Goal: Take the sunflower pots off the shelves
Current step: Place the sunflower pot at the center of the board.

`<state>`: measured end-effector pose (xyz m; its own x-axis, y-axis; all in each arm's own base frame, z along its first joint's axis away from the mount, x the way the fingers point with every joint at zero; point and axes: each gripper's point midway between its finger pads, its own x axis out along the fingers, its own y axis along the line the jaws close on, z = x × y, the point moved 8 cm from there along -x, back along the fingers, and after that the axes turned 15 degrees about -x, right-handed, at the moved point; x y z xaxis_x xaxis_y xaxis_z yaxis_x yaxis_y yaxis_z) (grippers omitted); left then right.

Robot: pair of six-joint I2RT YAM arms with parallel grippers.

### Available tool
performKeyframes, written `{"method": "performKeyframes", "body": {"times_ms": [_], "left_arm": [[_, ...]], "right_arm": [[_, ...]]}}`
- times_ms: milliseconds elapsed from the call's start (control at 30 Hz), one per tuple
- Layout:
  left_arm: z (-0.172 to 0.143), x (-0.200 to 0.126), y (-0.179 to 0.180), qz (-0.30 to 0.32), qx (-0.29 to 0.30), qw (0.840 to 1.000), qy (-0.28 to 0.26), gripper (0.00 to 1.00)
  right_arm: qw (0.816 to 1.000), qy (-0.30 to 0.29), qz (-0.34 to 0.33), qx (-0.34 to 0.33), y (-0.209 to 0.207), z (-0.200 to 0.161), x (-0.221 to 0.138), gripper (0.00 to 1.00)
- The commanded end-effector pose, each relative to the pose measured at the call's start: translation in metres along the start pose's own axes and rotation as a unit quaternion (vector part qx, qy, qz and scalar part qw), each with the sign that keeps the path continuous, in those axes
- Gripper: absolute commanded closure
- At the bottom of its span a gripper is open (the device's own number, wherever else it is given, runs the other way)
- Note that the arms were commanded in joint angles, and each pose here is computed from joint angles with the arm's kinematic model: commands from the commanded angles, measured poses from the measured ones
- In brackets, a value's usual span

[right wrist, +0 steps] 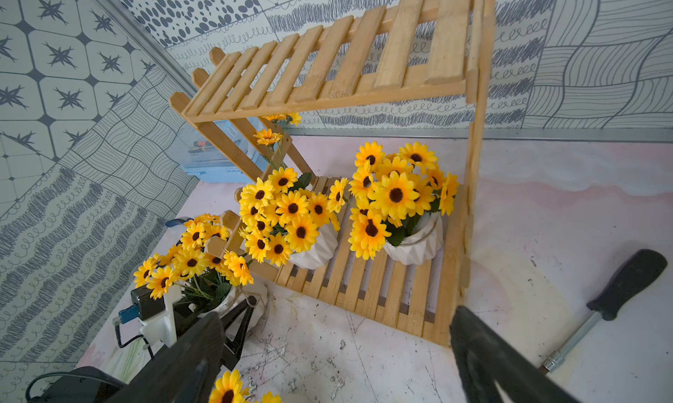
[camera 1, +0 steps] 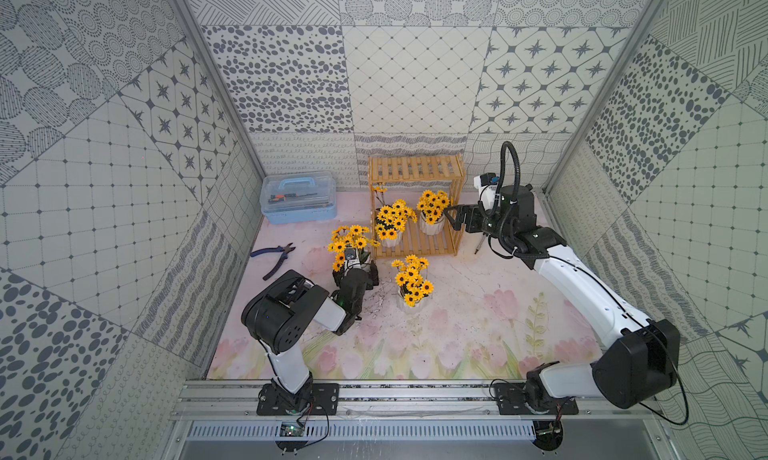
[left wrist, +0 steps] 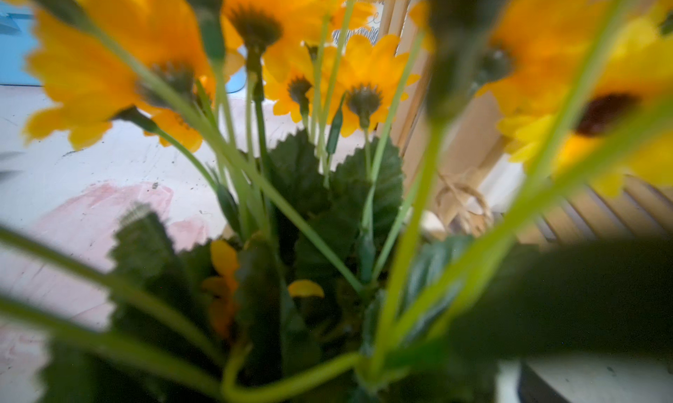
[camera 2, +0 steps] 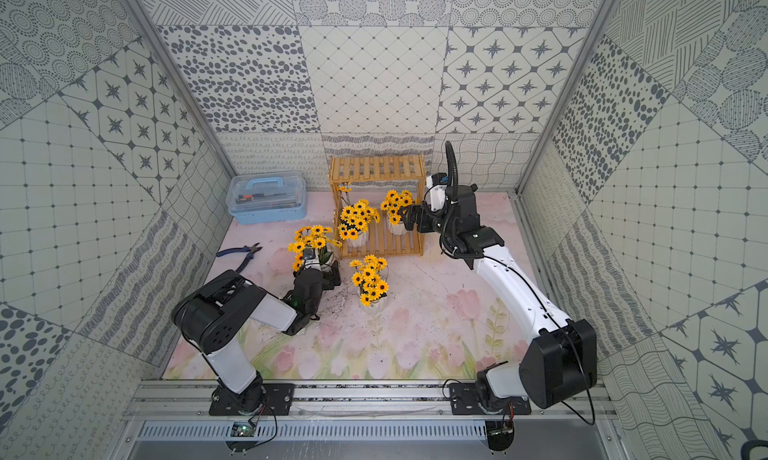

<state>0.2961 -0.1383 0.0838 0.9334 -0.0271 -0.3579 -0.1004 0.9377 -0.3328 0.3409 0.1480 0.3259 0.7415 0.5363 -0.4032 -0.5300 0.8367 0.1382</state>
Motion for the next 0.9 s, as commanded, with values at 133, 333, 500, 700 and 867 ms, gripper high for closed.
{"method": "performKeyframes", "body": {"times_ms": [133,333,500,700,867], "left_arm": [[-0.0281,-0.0045,0.0256,0.089,0.027,0.992,0.08,0.68],[-0.0276,-0.0037,0.0215,0.095,0.029,0.989,0.106,0.6],[-0.0242,-0.0053,0.0232,0.116,0.022,0.987,0.109,0.52],[-0.0224,-0.0067,0.0246,0.143,0.021,0.983,0.117,0.5],[-0.0217,-0.009,0.0251,0.168,0.029,0.979,0.115,0.44]], "right_arm": [[1.0,-0.026,0.007,-0.007,0.005,0.0101,-0.0093,0.02],[1.0,-0.028,0.007,-0.01,0.0054,0.011,-0.0107,0.02],[1.0,-0.028,0.008,-0.011,0.0058,0.0112,-0.0115,0.02],[1.0,-0.027,0.007,-0.012,0.0056,0.0107,-0.0115,0.02],[1.0,-0.027,0.007,-0.012,0.0054,0.0108,-0.0109,0.02]]}}
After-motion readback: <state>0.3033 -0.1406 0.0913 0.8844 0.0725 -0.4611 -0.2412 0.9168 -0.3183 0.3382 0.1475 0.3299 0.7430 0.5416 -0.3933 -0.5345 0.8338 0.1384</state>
